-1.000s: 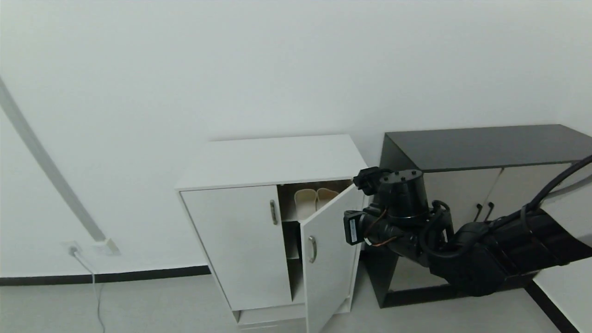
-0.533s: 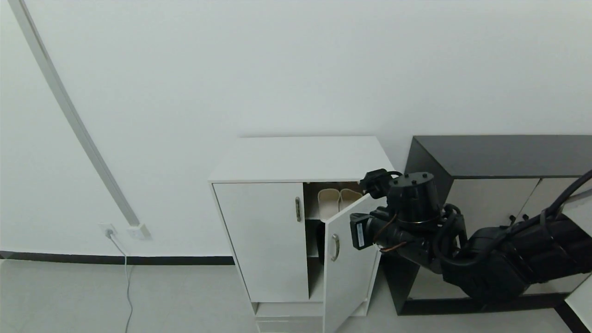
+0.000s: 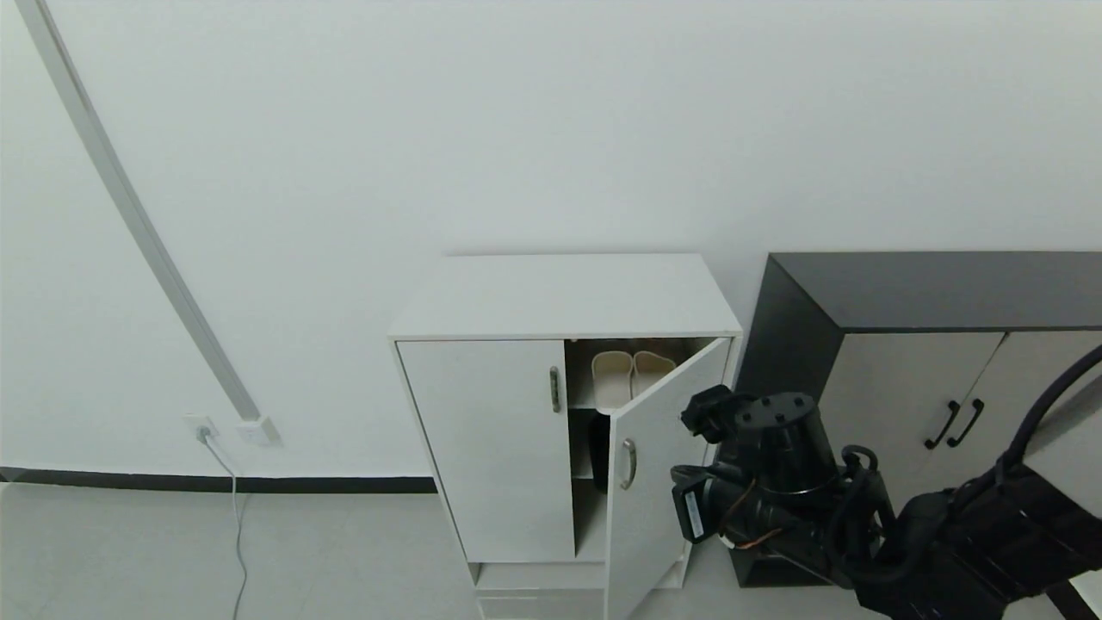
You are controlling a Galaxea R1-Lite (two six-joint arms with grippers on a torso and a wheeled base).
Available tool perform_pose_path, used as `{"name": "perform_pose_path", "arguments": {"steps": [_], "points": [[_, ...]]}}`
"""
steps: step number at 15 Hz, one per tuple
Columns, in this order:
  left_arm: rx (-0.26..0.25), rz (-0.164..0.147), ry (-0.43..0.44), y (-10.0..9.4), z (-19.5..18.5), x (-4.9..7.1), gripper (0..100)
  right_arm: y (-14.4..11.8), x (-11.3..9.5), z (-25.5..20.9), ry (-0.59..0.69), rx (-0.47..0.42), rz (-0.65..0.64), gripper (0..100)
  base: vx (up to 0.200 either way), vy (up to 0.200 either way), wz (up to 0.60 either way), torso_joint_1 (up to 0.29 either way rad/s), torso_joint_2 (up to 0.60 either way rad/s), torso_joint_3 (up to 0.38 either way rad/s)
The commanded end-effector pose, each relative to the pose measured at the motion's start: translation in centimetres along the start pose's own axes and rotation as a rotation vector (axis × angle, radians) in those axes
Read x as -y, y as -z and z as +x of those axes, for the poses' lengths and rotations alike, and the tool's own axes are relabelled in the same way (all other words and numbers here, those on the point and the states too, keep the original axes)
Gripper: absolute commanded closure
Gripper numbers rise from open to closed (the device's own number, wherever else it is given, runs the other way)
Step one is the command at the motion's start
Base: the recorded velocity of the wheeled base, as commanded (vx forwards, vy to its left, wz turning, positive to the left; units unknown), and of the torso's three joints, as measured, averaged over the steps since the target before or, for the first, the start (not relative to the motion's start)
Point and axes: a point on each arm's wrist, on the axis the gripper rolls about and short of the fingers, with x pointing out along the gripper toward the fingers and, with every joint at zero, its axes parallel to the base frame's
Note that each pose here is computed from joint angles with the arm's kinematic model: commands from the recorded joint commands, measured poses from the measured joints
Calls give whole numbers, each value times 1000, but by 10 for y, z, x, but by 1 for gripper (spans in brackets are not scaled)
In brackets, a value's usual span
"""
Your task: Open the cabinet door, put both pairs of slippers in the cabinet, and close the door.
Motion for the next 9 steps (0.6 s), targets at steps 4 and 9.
{"name": "perform_pose_path", "arguments": {"steps": [4, 9], "points": [[0, 0, 0, 0, 0, 0, 100, 23, -4, -2, -16, -39, -19, 100, 200, 0, 0, -4, -1, 6], [-2, -2, -1, 0, 0, 0, 100, 32, -7, -1, -22, -57, -25, 100, 80, 0, 0, 3, 2, 1]]}}
